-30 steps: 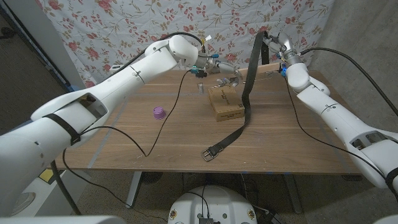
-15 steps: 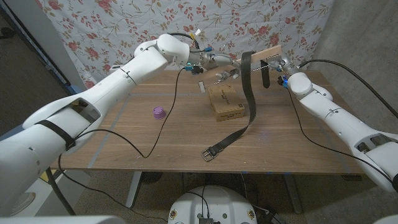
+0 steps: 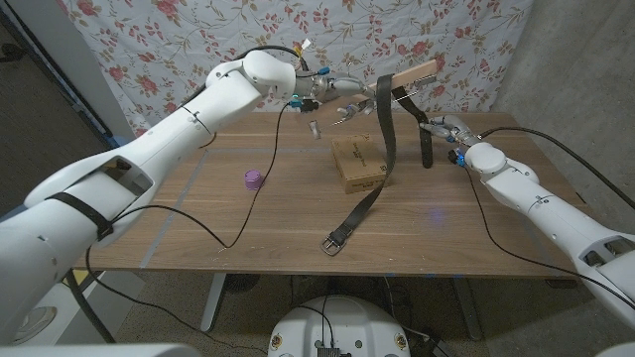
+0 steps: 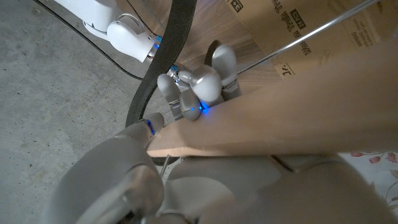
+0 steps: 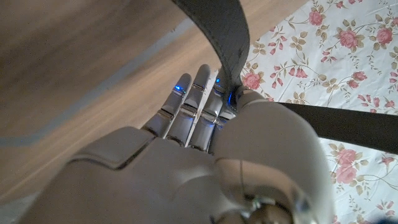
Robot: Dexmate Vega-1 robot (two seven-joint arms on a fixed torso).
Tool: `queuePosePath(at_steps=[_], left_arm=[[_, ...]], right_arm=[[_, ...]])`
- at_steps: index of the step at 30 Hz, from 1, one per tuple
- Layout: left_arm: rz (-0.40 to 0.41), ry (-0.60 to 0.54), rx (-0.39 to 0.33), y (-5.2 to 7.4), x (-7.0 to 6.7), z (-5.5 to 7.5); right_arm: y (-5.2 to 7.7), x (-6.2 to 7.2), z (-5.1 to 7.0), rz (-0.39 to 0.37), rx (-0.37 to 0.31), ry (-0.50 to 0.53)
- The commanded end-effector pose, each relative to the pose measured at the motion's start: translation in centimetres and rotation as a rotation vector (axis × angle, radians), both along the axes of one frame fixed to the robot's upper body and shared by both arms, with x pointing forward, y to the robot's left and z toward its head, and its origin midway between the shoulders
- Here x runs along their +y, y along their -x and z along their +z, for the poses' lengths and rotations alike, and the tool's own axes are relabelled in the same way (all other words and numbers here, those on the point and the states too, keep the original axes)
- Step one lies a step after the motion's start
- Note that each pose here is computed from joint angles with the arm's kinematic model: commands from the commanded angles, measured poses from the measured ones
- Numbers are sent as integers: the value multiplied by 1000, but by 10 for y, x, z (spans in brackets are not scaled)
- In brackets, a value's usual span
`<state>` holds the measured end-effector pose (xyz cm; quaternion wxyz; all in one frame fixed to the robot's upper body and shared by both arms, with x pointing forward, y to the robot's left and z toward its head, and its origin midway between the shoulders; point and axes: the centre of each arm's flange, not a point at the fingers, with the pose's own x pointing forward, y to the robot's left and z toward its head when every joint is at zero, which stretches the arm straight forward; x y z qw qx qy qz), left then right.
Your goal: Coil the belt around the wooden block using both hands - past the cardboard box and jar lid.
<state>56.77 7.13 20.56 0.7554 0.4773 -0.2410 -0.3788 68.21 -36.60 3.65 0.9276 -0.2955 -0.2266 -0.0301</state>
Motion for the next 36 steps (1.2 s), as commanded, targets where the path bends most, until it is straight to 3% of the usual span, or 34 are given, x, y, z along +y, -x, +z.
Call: queuePosePath(at_steps=[1,9,13,19,24,27,30,36], left_arm=[[112,-38,-44,-10,0,16],[130,-12,-71,-16,-4,23],[152,7,-96,-17,-5,24],[201,37,-139,-18,-4,26],[242,32,-168,-21,-7,27],[259,18,-182,-23,-11,27],[271,13,-189,-26,-15,28],[294,-10,-205,-30,-22,29]], right_arm=[[20,-29,-73,73,153,-135],[42,-38,-100,138,255,-149],[53,-46,-113,159,267,-195],[71,-63,-133,266,233,-319],[79,-73,-148,477,130,-455],[84,-76,-148,614,49,-489],[89,-76,-141,769,-29,-479],[103,-67,-105,1080,-183,-348]])
